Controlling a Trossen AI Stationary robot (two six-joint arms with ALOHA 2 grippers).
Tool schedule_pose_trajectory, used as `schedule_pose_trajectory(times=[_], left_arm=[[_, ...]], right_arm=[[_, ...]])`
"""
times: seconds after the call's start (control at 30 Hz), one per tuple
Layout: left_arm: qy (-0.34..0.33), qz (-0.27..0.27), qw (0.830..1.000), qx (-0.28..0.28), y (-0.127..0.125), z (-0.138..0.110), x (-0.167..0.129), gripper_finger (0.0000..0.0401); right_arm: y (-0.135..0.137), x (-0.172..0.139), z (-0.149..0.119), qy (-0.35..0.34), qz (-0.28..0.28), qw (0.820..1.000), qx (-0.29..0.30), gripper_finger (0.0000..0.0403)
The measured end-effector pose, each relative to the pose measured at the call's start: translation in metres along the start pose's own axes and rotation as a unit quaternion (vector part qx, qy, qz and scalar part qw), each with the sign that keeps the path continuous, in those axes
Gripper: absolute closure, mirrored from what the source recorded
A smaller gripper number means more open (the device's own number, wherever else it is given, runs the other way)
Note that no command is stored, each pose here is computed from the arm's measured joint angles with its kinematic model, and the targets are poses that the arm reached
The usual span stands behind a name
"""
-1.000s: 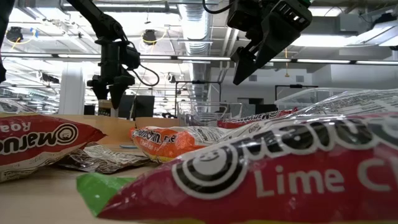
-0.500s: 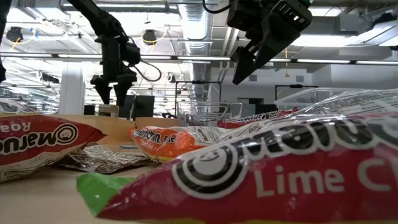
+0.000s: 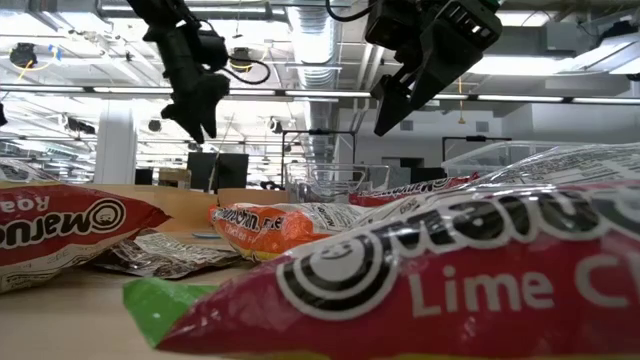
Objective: Pick & Place Food Item
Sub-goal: Put the gold seasoning bottle into the orange bin
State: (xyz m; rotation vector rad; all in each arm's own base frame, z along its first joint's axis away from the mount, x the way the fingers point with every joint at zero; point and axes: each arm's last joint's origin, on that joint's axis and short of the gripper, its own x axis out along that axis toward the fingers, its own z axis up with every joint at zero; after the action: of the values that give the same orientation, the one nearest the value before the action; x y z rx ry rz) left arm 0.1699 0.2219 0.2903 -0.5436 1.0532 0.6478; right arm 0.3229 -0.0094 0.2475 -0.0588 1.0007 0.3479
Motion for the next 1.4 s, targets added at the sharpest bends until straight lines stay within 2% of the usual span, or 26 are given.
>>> schedule_pose_trajectory(times=[0.17, 0.27, 0.33, 0.5, 0.77, 1.1, 1.4], left_arm=[[0.042, -0.016, 0.999, 0.008, -0.017, -0.014, 0.02, 0.0301], [0.057, 0.005, 0.998, 0.01, -0.019, -0.022, 0.032, 0.0368], [0.064, 0.027, 0.998, -0.005, -0.016, -0.028, 0.039, 0.0391], [0.07, 0.037, 0.997, -0.025, -0.005, -0.039, 0.053, 0.0396], [0.035, 0.051, 0.996, -0.058, 0.014, -0.049, 0.072, 0.0401], [0.006, 0.149, 0.98, -0.13, 0.027, -0.049, 0.073, 0.0401], [-0.023, 0.194, 0.968, -0.156, 0.031, -0.045, 0.072, 0.0401]], right_arm=[[0.0, 0.0, 0.0, 0.0, 0.0, 1.0, 0.0, 0.0033], [0.0, 0.0, 0.0, 0.0, 0.0, 1.0, 0.001, 0.0033], [0.0, 0.0, 0.0, 0.0, 0.0, 1.0, 0.002, 0.0033], [0.0, 0.0, 0.0, 0.0, 0.0, 1.0, 0.002, 0.0033], [0.0, 0.0, 0.001, -0.004, -0.001, 1.0, 0.001, 0.0033], [0.0, 0.0, 0.001, -0.003, -0.002, 1.0, 0.001, 0.0033], [0.0, 0.0, 0.001, -0.003, -0.002, 1.0, 0.001, 0.0033]])
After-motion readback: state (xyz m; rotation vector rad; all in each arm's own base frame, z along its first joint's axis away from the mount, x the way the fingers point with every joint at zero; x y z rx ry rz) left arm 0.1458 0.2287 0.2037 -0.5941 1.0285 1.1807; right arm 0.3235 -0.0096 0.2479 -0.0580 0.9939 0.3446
